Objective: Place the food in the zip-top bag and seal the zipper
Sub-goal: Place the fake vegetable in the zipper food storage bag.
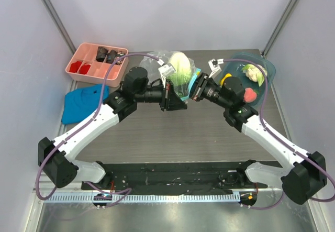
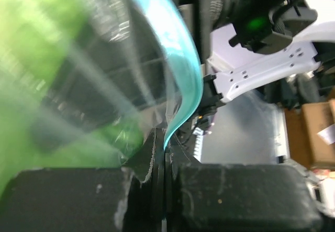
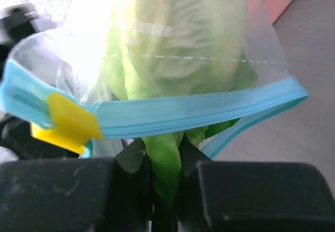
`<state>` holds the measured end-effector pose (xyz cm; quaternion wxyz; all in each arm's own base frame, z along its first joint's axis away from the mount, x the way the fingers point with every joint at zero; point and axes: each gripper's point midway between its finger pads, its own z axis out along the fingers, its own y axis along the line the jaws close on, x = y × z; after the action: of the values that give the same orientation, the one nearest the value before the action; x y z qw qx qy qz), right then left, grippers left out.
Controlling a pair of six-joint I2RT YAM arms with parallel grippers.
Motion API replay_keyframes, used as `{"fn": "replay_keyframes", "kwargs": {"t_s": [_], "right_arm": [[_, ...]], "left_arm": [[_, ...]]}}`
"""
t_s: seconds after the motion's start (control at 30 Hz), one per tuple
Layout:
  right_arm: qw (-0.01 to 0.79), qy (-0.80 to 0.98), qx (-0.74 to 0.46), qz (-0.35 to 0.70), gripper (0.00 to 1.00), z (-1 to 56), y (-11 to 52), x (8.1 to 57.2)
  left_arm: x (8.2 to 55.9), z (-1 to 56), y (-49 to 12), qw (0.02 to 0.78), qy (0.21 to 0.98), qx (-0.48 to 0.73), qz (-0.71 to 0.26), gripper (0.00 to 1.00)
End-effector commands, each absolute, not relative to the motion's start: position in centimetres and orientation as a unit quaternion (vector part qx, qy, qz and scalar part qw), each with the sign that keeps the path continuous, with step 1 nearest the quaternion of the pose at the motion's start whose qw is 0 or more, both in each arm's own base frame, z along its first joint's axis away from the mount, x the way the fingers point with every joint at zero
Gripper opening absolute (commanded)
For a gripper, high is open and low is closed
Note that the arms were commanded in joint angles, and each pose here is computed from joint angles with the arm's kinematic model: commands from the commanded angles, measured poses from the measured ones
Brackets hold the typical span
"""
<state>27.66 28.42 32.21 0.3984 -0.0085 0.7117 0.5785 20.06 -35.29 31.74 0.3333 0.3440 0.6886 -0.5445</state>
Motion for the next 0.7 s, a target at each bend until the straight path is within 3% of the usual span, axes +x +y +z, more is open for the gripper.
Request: {"fn": "replay_keyframes", "kwargs": {"t_s": [0.0,0.17,0.3,0.67], "right_arm": [[0.58,0.621,-0.077,0.522,0.01,37.9,25.9,28.6],[0.623,0.566,-0.132,0.523,0.01,39.9,25.7,26.5],[0.605,0.564,-0.119,0.549,0.01,39.8,27.1,25.8],[0.48,0.596,0.115,0.634,0.01,39.3,28.2,30.1]], "left_arm": [[19.9,32.7,-34.2,0.29,0.697,0.289,-0.588,0.0],[21.7,32.8,-33.4,0.246,0.699,0.233,-0.629,0.0],[21.6,32.9,-34.0,0.235,0.697,0.238,-0.635,0.0],[18.6,33.5,-35.3,0.203,0.688,0.254,-0.648,0.0]]}}
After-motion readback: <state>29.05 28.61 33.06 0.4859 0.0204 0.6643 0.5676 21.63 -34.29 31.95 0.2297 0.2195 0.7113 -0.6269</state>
